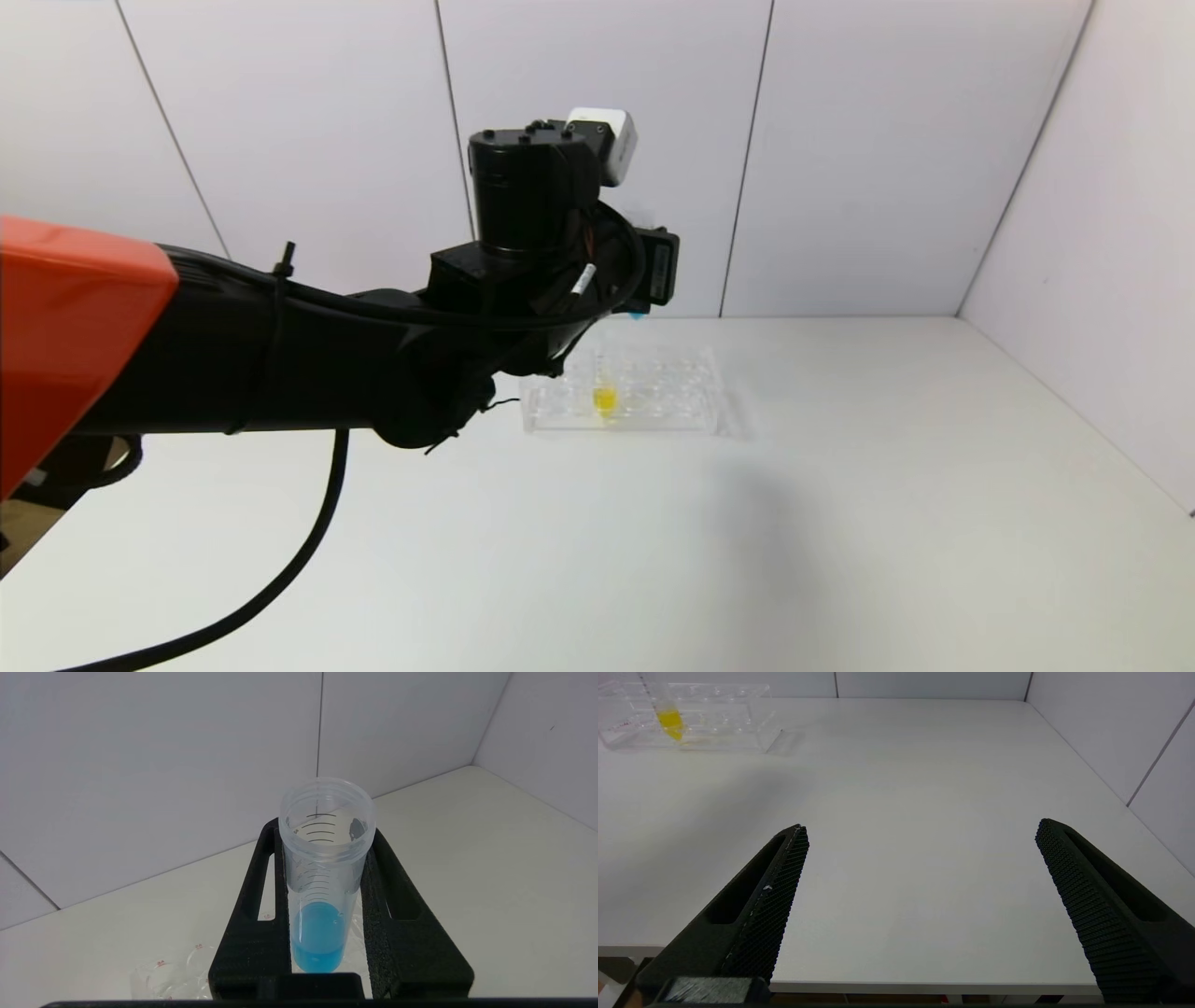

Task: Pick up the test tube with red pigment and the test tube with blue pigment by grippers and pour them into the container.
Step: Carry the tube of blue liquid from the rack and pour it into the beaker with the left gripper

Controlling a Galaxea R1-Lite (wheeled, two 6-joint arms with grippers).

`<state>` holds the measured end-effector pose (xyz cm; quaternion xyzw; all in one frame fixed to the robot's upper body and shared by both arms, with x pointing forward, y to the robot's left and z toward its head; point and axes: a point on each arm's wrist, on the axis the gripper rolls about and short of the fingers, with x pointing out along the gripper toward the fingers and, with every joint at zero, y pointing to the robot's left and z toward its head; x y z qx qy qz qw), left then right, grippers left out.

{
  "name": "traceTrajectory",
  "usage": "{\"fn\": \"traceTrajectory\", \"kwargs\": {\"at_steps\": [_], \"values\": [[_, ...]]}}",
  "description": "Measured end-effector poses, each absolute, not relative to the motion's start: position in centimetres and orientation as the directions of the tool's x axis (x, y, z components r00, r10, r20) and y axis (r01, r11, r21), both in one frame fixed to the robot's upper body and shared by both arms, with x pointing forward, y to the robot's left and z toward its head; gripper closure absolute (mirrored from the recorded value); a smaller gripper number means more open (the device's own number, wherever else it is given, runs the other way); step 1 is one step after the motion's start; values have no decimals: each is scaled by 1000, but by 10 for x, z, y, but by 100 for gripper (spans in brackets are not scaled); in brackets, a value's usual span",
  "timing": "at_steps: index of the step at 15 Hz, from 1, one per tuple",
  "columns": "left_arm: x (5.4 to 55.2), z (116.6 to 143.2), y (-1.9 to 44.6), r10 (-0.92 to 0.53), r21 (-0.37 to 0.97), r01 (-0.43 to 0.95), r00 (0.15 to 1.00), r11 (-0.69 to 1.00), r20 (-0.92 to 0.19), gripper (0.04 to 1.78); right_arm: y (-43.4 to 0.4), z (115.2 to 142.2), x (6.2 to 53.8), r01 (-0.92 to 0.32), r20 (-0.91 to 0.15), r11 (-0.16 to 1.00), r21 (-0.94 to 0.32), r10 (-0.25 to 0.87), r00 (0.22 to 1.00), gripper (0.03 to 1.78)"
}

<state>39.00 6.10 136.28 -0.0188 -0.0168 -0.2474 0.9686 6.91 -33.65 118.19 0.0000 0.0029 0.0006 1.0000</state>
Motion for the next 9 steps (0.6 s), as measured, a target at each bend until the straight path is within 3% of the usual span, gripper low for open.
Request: {"fn": "traceTrajectory", "kwargs": {"at_steps": [9], "values": [[400, 1376, 131, -341, -9, 342, 939, 940, 48, 137, -337, 1182, 69, -2, -6, 1000, 0, 2, 1000, 4]]}}
